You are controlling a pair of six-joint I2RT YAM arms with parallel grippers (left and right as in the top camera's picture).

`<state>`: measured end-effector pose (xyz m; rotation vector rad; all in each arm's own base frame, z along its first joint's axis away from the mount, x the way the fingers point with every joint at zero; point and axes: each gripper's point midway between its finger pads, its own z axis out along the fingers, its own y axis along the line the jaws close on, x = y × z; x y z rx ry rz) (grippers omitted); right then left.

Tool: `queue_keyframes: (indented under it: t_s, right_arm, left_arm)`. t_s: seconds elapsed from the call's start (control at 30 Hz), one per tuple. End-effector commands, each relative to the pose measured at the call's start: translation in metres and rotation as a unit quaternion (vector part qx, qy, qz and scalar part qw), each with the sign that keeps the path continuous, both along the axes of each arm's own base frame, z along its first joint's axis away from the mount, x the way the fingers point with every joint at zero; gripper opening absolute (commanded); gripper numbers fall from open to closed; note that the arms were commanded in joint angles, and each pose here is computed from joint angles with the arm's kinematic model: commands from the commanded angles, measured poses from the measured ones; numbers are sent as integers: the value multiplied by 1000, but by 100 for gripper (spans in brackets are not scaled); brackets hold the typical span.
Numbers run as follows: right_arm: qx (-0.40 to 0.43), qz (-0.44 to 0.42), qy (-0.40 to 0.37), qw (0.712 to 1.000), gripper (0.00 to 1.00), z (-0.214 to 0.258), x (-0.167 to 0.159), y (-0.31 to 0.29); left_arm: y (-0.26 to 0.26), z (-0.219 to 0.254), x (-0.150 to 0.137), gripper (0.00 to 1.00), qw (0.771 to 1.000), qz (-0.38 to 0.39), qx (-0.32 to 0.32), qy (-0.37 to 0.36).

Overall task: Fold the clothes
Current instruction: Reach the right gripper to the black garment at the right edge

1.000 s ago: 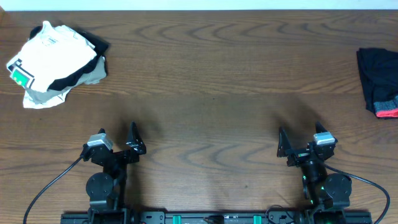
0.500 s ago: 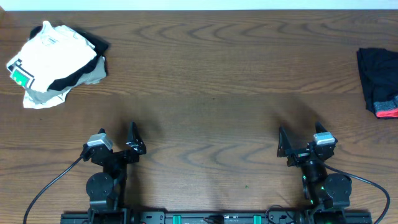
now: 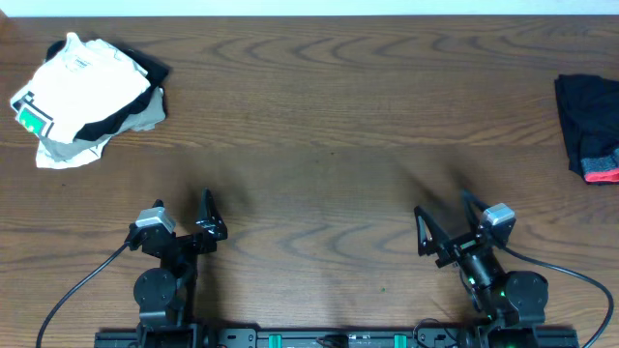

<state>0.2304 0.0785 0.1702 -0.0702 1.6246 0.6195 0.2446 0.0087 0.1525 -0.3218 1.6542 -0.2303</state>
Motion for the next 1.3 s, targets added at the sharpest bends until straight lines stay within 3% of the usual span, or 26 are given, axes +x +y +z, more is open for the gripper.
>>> queue_keyframes:
  t_s: [0.0,0.1,0.27,0.43,0.6,0.73,1.0,1.27]
  right_arm:
    - [78,80,-18,994,99,27,-14,22]
    - [61,113,-139,982,99,81,-32,29]
    - [19,38,-169,985,99,124,-30,9]
    - [-55,-128,-63,988,99,131,-7,-43]
    - [-75,-255,59,962,99,141,15,-89]
    - [-109,-349,146,919,99,146,41,-129]
    - [-34,-392,327,859,99,107,72,-216]
    - [90,-407,383,824,99,56,62,-295]
  left_arm:
    - [5,-16,-1,98,1000,15,12,24]
    - [5,-16,-1,98,1000,15,12,24]
    - [5,-16,-1,98,1000,15,12,24]
    - [5,-16,-1,98,1000,14,12,24]
    - [5,-16,-1,98,1000,15,12,24]
    - [5,-16,-1,98,1000,15,12,24]
    - [5,-16,-1,98,1000,15,12,24]
    - [5,-16,-1,98,1000,15,12,24]
